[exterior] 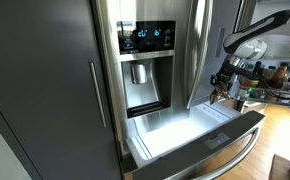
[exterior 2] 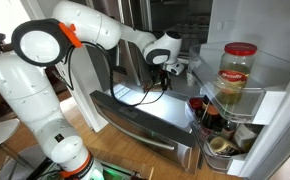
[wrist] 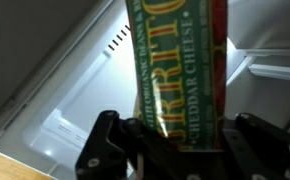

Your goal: Put the two packets in the open fridge drawer

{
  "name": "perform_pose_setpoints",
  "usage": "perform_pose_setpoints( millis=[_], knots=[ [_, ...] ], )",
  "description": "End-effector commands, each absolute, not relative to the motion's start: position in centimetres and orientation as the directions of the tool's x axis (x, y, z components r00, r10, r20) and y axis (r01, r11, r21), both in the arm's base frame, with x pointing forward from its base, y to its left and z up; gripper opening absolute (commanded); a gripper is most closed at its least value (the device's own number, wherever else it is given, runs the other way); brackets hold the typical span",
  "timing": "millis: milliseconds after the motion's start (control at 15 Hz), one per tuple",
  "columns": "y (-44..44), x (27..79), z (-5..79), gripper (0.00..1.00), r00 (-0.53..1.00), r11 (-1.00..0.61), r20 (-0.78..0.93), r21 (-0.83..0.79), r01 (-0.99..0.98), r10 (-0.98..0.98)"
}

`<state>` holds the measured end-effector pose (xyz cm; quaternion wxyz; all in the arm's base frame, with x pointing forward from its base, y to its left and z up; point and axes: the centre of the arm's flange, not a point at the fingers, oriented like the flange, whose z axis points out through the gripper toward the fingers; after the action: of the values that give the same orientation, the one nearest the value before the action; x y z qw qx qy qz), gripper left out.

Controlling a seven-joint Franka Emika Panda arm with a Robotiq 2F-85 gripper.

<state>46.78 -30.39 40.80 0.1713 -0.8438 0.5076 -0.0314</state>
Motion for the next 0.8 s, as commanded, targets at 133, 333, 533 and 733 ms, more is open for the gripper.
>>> perform_pose_setpoints(
  millis=[133, 333, 533, 733],
  knots=[
    [-28.1, 40.8, 45.3, 0.0, 0.499, -0.469, -0.044, -0.278, -0.838, -0.865],
    [-28.0, 40.0, 46.6, 0.0, 0.515, -0.499, 0.01, -0.258, -0.827, -0.857],
    [-28.3, 40.0, 46.6, 0.0, 0.518, -0.506, 0.028, -0.271, -0.819, -0.855],
    [-28.5, 40.1, 46.4, 0.26, 0.519, -0.514, 0.054, -0.269, -0.815, -0.853]
  ],
)
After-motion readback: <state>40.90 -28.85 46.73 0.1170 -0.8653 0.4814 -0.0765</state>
